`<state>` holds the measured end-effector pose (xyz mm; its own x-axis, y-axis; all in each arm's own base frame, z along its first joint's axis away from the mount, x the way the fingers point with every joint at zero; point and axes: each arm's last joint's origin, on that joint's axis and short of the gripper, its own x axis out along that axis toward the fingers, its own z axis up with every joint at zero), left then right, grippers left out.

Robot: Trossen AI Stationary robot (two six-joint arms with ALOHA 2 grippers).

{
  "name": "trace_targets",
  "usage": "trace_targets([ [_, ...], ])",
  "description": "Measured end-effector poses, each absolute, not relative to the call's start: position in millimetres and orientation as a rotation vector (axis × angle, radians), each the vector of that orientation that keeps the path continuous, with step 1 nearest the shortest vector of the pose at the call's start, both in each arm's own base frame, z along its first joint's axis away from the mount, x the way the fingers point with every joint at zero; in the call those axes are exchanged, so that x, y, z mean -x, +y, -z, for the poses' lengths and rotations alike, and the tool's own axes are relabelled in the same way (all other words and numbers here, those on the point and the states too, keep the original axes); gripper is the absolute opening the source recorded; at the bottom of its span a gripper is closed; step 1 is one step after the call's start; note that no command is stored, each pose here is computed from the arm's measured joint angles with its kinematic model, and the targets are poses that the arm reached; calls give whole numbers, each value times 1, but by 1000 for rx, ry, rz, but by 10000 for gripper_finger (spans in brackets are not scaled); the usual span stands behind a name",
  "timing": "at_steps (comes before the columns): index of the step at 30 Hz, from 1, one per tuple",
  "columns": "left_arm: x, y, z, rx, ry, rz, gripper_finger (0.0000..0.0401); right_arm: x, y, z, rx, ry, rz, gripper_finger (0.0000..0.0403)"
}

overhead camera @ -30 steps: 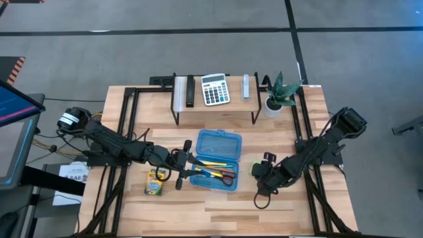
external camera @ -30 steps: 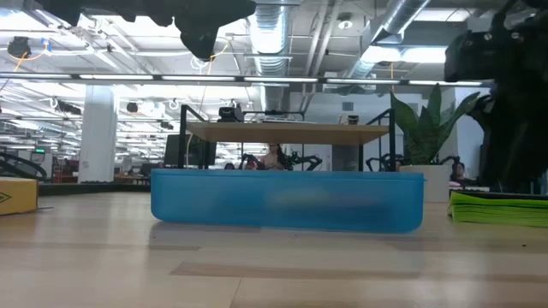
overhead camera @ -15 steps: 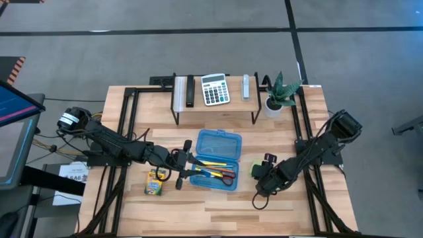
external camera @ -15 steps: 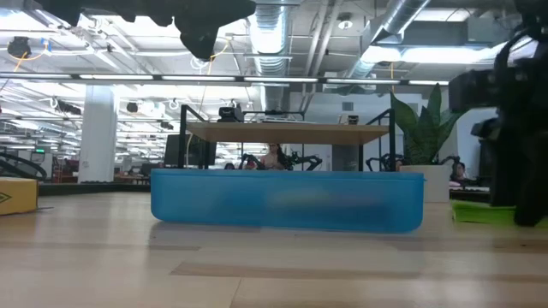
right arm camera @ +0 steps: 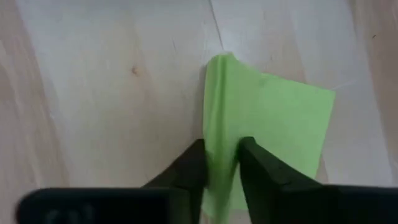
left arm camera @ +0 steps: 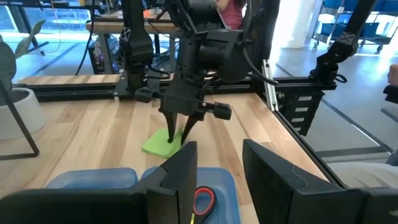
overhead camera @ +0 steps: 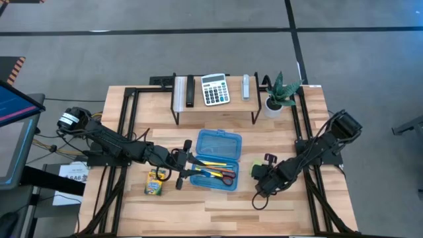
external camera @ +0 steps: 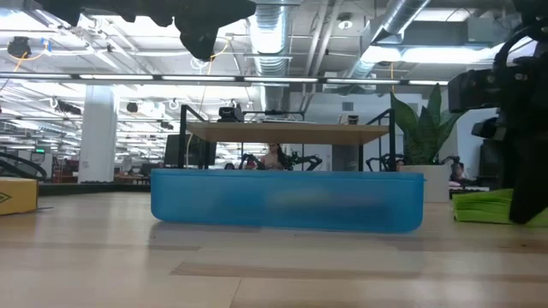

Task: Pack school essentials
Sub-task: Put the sticky notes into the blue supply box

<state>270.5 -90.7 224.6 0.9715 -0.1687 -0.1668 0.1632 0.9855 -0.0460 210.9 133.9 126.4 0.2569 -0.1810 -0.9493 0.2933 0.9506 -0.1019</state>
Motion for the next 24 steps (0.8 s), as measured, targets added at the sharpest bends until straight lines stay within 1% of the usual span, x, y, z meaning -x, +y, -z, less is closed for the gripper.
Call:
trace_targets([
  [4,-271,-91,-225,32,170,166,114,-211,134,-128,-98,1268,314,56],
  [9,-271,-91,-225,32,170,164,114,-211,134,-128,-98,1266,308,23],
  [14,-271,-91,-225,32,170,164,114,-216,138,-134,-98,1267,288,15],
  [24,-271,-91,-225,32,170,164,114,-231,148,-158,-79,1256,228,13],
])
